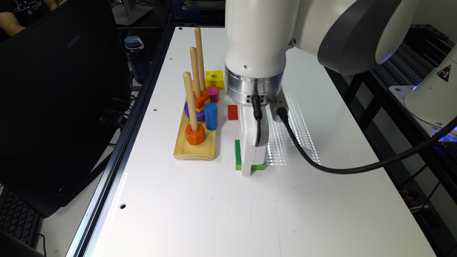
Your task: Pick up green block.
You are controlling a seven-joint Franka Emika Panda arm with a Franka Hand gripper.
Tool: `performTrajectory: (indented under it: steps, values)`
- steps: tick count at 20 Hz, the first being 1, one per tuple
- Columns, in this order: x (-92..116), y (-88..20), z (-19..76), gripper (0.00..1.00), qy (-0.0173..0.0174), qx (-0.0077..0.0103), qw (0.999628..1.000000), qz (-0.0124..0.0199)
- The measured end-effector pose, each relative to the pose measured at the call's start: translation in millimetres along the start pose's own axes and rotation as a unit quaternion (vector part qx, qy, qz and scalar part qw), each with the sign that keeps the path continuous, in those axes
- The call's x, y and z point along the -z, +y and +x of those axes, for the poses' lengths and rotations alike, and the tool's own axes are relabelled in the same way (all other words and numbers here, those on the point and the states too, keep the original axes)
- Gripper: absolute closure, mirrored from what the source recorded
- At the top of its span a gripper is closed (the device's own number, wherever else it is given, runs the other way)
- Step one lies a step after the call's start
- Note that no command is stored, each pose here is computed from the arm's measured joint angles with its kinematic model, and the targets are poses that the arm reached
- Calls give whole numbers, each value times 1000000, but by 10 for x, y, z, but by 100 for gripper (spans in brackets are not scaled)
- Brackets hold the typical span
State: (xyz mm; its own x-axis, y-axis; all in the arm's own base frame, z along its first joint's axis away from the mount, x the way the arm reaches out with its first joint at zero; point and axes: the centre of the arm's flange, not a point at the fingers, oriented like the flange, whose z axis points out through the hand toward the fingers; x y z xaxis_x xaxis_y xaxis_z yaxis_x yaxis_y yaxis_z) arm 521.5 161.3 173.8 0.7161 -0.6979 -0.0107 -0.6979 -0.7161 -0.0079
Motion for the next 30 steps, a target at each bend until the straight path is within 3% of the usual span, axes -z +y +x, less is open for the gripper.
performTrajectory:
  steps: [3, 4, 25, 26, 28, 30]
  values:
    - [0, 0, 0, 0, 3, -5, 1000000, 2]
    - [0, 0, 0, 100, -3, -4, 1000000, 0]
    - [3, 0, 0, 100, 100, -21, 1000000, 197]
    - [14, -4, 2, 100, 832, -6, 999999, 1007]
    - [104, -24, 3, 100, 5623, 30, 999979, 3123]
    - [232, -48, -13, 100, 10756, -970, 999937, 3210]
